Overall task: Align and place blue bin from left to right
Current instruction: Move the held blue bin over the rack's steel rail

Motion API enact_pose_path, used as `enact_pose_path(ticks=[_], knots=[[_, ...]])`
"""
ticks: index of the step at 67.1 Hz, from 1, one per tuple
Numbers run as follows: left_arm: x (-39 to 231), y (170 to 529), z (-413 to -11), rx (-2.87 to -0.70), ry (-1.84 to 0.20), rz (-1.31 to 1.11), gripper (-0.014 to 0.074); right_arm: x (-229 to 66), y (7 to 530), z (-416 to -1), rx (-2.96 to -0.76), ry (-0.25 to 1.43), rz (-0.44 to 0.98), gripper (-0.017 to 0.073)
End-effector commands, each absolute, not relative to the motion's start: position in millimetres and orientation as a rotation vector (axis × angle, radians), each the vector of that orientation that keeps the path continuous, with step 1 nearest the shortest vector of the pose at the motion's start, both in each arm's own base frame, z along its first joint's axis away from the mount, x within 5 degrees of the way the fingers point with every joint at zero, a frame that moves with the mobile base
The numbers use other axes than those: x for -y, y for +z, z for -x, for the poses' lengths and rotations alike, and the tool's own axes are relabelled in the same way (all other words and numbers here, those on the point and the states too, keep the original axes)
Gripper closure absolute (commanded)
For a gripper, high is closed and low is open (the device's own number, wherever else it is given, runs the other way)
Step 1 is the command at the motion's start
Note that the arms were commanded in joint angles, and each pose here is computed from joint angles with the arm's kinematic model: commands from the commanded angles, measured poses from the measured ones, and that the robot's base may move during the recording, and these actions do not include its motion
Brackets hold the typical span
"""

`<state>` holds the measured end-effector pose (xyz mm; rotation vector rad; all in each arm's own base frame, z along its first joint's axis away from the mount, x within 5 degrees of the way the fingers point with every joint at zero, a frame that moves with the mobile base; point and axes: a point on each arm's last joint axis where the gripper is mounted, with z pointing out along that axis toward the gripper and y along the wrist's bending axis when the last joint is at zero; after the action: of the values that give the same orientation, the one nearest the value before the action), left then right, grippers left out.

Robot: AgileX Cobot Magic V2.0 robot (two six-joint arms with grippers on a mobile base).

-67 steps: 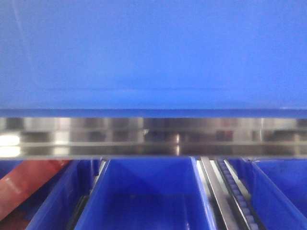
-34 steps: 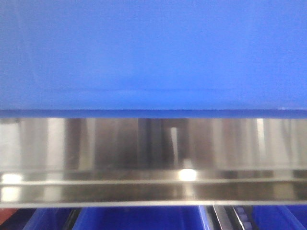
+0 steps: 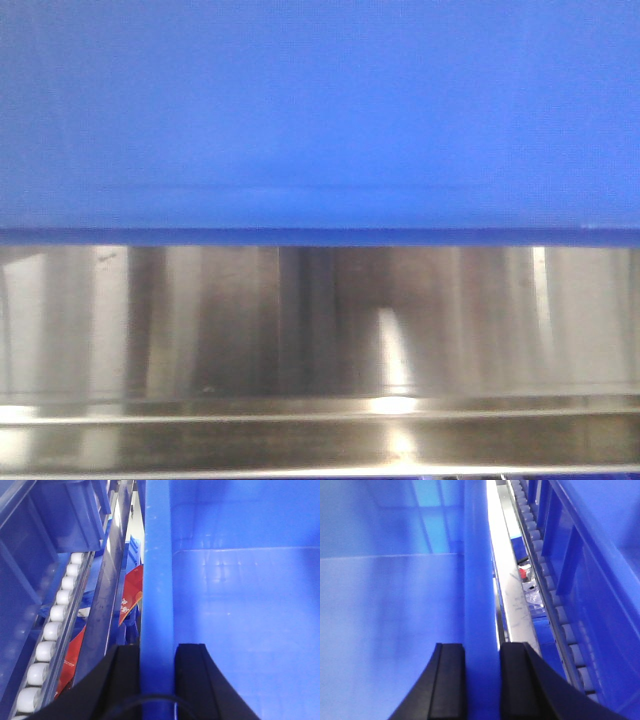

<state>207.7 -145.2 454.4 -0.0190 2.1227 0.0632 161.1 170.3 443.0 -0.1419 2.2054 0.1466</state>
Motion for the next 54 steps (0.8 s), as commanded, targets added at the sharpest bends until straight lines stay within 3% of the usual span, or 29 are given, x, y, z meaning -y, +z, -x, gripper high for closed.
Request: enact_pose_path(ticks=[1, 54], knots=[[162.5, 469.7, -207.1, -1.988, -0.137, -0.082, 0.0704, -205.7, 474.3, -158.7, -1.859, 0.581, 0.327, 0.0637], [162.5, 469.7, -207.1, -1.988, -0.137, -0.082, 0.0704, -205.7, 474.3, -158.7, -1.859, 0.581, 0.327, 0.0637]])
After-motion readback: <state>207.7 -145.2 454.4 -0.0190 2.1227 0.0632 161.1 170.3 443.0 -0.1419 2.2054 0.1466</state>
